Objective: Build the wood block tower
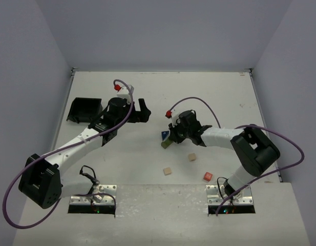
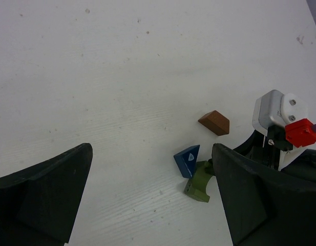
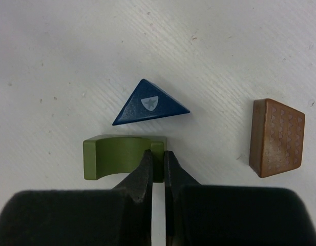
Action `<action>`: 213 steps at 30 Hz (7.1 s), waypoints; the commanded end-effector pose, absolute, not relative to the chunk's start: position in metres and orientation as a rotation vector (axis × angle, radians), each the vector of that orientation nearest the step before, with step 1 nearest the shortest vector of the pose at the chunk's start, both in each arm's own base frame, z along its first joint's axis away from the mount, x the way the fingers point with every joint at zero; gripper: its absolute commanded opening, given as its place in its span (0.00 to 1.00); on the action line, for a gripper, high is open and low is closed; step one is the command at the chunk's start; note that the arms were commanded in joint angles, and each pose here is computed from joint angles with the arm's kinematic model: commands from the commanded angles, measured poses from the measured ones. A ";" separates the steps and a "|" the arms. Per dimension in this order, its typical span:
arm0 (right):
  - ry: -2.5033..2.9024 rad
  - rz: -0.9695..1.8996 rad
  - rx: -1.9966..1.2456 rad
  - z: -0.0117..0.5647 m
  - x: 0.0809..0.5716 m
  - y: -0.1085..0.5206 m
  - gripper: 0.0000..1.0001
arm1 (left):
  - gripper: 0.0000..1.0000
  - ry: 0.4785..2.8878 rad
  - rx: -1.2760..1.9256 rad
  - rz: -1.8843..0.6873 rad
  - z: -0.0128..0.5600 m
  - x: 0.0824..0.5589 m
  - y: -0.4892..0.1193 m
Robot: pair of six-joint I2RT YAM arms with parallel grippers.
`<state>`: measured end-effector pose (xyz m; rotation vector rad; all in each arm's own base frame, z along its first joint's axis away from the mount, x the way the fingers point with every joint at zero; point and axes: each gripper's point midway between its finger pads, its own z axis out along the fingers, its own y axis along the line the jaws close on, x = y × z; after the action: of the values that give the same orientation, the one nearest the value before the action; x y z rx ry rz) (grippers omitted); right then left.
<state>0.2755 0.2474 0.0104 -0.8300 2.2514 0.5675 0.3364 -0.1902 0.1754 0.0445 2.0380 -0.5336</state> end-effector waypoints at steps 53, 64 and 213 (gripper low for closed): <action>0.989 0.741 -0.795 0.253 0.225 0.255 0.00 | 0.08 1.632 0.839 -1.831 0.249 0.191 -0.310; 1.191 0.717 -0.762 0.230 0.242 0.251 0.69 | 0.00 1.713 0.732 -1.735 0.243 0.214 -0.315; 2.261 -0.096 -0.460 0.043 0.369 0.150 0.24 | 1.00 1.839 -0.265 -0.700 0.197 0.341 -0.110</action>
<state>0.3506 0.1791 0.0082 -0.6335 2.3195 0.1058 0.3354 -0.1108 0.1749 -0.2894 1.9169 -0.6867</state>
